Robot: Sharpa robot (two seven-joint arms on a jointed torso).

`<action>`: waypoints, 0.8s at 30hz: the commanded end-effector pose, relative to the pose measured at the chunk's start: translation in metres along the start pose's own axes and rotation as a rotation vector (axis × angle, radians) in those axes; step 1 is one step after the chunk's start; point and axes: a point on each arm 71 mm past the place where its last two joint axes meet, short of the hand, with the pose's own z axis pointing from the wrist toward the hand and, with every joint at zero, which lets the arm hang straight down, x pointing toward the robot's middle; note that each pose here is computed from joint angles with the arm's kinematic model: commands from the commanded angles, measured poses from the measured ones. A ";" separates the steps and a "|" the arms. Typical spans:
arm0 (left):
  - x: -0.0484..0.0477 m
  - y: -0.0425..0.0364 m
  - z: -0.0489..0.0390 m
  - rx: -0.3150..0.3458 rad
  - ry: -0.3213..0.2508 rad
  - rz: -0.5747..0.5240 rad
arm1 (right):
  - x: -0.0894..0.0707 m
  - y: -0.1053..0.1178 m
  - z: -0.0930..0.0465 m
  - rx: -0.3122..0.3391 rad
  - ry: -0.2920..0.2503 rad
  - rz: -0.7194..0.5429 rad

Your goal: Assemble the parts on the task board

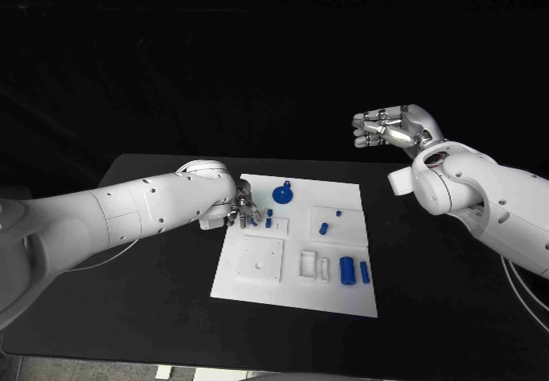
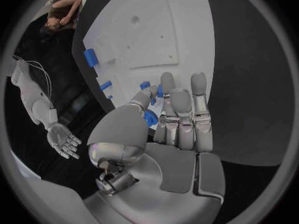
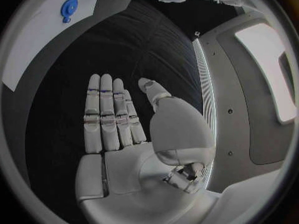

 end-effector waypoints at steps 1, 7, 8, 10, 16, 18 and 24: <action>0.0012 -0.0014 -0.0003 0.014 0.013 0.020 | 0.001 0.001 0.000 -0.009 0.014 -0.006; 0.0011 -0.0001 -0.0004 0.012 0.015 0.022 | 0.001 0.001 0.001 -0.011 0.011 -0.007; 0.0010 0.0001 -0.0004 0.012 0.014 0.022 | 0.001 0.001 0.001 -0.011 0.011 -0.007; 0.0009 0.0006 -0.0004 0.011 0.014 0.023 | 0.001 0.001 0.001 -0.011 0.012 -0.007; 0.0002 0.0018 -0.0002 0.008 0.011 0.022 | 0.002 0.001 0.001 -0.012 0.013 -0.007; 0.0000 0.0020 -0.0001 0.008 0.009 0.021 | 0.002 0.001 0.001 -0.012 0.014 -0.006; 0.0001 0.0013 0.0000 0.011 0.010 0.023 | 0.002 0.001 0.001 -0.012 0.016 -0.006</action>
